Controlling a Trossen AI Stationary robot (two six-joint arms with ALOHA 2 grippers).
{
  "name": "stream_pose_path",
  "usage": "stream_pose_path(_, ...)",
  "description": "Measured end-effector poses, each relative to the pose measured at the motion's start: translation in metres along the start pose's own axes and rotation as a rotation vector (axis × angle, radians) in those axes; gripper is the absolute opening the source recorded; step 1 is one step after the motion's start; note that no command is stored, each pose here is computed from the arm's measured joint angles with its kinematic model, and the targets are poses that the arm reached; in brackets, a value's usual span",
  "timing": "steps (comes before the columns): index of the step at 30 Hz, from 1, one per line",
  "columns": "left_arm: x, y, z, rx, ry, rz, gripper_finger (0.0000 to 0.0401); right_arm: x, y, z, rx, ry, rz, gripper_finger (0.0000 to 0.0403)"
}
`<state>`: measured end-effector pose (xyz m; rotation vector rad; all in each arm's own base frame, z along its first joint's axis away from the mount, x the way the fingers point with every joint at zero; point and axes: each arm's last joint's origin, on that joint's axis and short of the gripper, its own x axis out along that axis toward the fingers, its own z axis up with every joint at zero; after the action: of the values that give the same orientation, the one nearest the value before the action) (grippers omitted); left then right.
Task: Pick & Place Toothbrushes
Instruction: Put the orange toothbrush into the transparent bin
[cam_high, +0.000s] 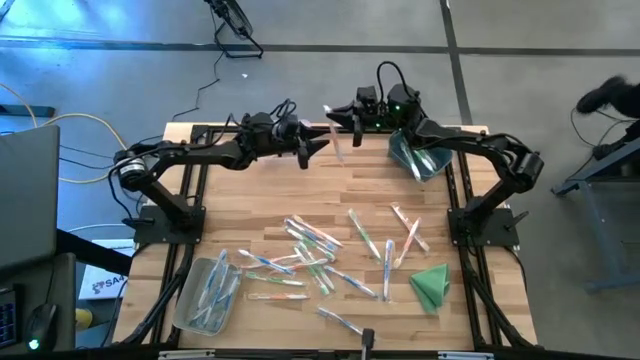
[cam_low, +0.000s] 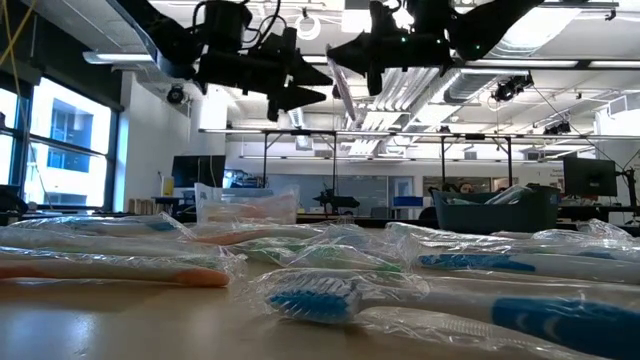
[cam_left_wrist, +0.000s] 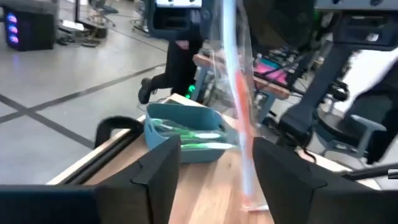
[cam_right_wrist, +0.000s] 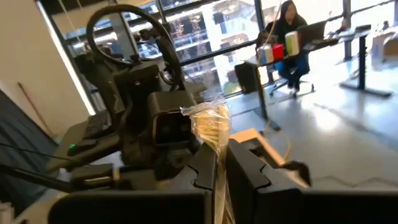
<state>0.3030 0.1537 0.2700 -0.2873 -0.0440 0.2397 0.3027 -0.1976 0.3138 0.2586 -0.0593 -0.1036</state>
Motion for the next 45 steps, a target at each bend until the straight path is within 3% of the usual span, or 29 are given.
stream_pose_path(9,0.002,-0.004,0.004,-0.071,-0.008,-0.022,0.0205,0.003,0.005,0.000,-0.113,-0.020,-0.018,0.0010)
stream_pose_path(35,0.019,-0.014,-0.002,-0.093,-0.014,-0.038,0.0204,0.011,0.022,-0.003,-0.149,-0.034,0.019,0.0011)
stream_pose_path(45,0.020,-0.014,0.000,-0.073,-0.020,-0.040,0.0127,0.011,0.023,-0.003,-0.148,-0.034,0.019,0.0011)
